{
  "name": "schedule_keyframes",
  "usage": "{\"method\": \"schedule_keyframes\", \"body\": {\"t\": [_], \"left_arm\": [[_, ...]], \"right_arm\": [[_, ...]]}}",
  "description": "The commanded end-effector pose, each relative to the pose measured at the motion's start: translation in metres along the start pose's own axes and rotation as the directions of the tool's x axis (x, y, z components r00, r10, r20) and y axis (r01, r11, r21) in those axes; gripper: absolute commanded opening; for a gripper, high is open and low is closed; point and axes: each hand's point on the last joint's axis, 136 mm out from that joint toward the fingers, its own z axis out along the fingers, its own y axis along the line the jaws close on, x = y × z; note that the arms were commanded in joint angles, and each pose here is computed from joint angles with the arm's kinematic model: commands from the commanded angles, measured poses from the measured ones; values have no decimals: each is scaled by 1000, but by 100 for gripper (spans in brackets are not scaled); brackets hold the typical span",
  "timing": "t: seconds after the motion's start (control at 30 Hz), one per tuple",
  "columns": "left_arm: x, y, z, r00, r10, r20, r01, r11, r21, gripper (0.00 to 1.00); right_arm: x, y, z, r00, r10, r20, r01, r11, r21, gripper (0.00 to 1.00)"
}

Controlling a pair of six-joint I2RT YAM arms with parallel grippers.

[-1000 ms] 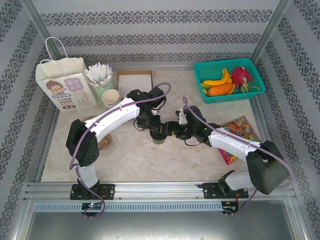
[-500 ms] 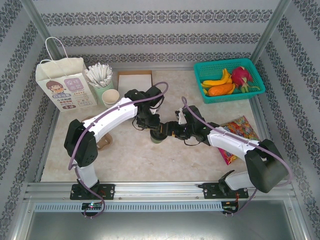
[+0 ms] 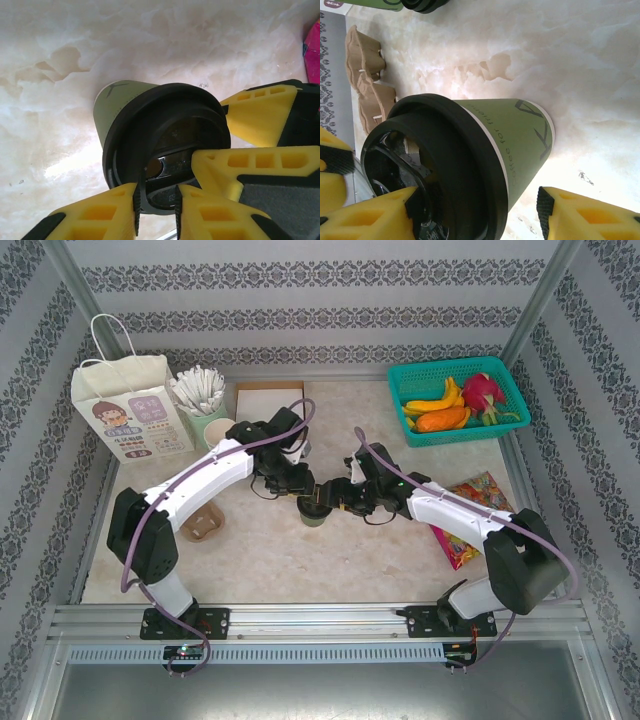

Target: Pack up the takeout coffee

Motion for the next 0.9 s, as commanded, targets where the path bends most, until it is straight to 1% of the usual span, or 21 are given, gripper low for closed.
{"method": "schedule_keyframes", "body": {"t": [0.0,0.03,0.13,0.2,0.23,0.33,0.4,0.43,0.5,0.57,0.63,0.67,0.87], "left_arm": [[-15,8,-23,993,-48,110,47,999,12,36],[-19,17,-28,986,-75,146,77,997,-8,41],[-22,51,-34,959,-182,218,203,976,-77,48],[-20,69,-33,941,-246,233,274,957,-98,53],[-17,75,-30,933,-274,232,303,948,-100,57],[-11,84,-17,926,-318,204,346,931,-117,69],[-6,89,-7,923,-342,177,367,920,-135,73],[-4,91,-3,920,-353,167,377,915,-143,75],[-1,97,3,915,-369,162,394,904,-168,78],[0,104,6,909,-381,169,410,891,-195,88],[3,110,7,903,-391,178,423,879,-221,91],[4,112,8,901,-395,180,429,874,-228,96],[10,118,19,899,-408,158,436,867,-243,97]], "right_arm": [[9,-13,2,999,17,-38,-14,997,81,66],[7,-10,1,999,14,-32,-12,997,80,67],[2,-2,-4,1000,-5,-15,6,997,74,70],[0,1,-6,1000,-20,-12,21,997,81,72],[-1,3,-7,1000,-29,-9,29,996,88,74],[-4,7,-10,998,-69,-2,69,991,118,84],[-7,11,-10,996,-92,9,89,987,134,91],[-9,13,-10,995,-100,19,97,986,137,98],[-11,17,-9,993,-112,33,106,983,146,98],[-14,18,-8,991,-125,49,116,980,164,98],[-15,19,-4,989,-139,53,127,974,185,98],[-16,20,-3,988,-143,54,130,973,192,98],[-20,27,6,983,-172,58,156,964,214,98]]}}
